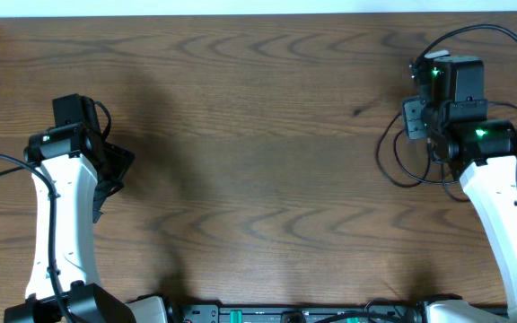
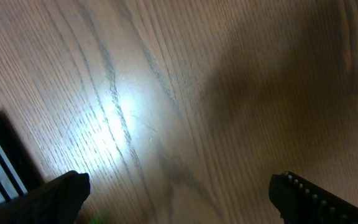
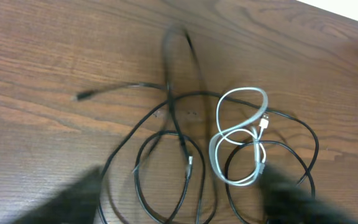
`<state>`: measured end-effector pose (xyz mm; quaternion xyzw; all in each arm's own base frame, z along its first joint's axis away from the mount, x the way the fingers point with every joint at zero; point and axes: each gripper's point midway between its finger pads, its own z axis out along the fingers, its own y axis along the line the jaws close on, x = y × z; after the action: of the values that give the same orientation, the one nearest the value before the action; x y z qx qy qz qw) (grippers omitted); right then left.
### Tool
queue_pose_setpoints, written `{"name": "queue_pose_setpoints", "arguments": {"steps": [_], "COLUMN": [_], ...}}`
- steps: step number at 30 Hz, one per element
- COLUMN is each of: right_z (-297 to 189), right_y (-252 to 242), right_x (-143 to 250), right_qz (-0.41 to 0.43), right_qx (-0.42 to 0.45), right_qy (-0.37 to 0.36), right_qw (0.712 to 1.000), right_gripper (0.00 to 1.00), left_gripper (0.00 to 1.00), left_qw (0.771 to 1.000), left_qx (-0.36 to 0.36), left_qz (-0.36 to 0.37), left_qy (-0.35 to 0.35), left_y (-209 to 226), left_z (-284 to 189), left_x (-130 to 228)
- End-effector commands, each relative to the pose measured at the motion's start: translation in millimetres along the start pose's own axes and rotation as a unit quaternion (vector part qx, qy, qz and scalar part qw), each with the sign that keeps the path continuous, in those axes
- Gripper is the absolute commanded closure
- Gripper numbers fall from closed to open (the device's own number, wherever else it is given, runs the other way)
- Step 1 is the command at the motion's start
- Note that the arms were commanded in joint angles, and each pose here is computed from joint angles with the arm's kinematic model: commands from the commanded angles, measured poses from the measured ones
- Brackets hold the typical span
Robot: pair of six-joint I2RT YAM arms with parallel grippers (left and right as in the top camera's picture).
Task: Untangle cables
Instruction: 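Carry the black cable to the top-right pile and release it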
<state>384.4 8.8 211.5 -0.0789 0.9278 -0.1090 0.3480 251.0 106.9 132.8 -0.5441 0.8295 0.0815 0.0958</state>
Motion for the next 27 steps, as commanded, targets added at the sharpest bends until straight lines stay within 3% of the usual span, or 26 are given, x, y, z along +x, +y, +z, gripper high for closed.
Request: {"name": "queue_pose_setpoints", "arguments": {"steps": [1, 27], "right_z": [1.0, 1.2], "right_y": [0.2, 1.5], "right_x": [0.5, 4.0], "right_qz": [0.008, 0.006], "right_qx": [-0.002, -0.004], "right_qy": [0.002, 0.008], "right_qw": [1.000, 1.000], "right_gripper": [0.01, 0.01], "left_gripper": [0.02, 0.02], "left_qw": [1.000, 1.000], "left_qx": [-0.003, -0.003], "left_qz": [0.002, 0.002], "left_qy": [-0.001, -0.001], "left_y": [1.0, 1.0], "left_z": [-0.6, -0.6], "left_x": [-1.1, -1.1]}}
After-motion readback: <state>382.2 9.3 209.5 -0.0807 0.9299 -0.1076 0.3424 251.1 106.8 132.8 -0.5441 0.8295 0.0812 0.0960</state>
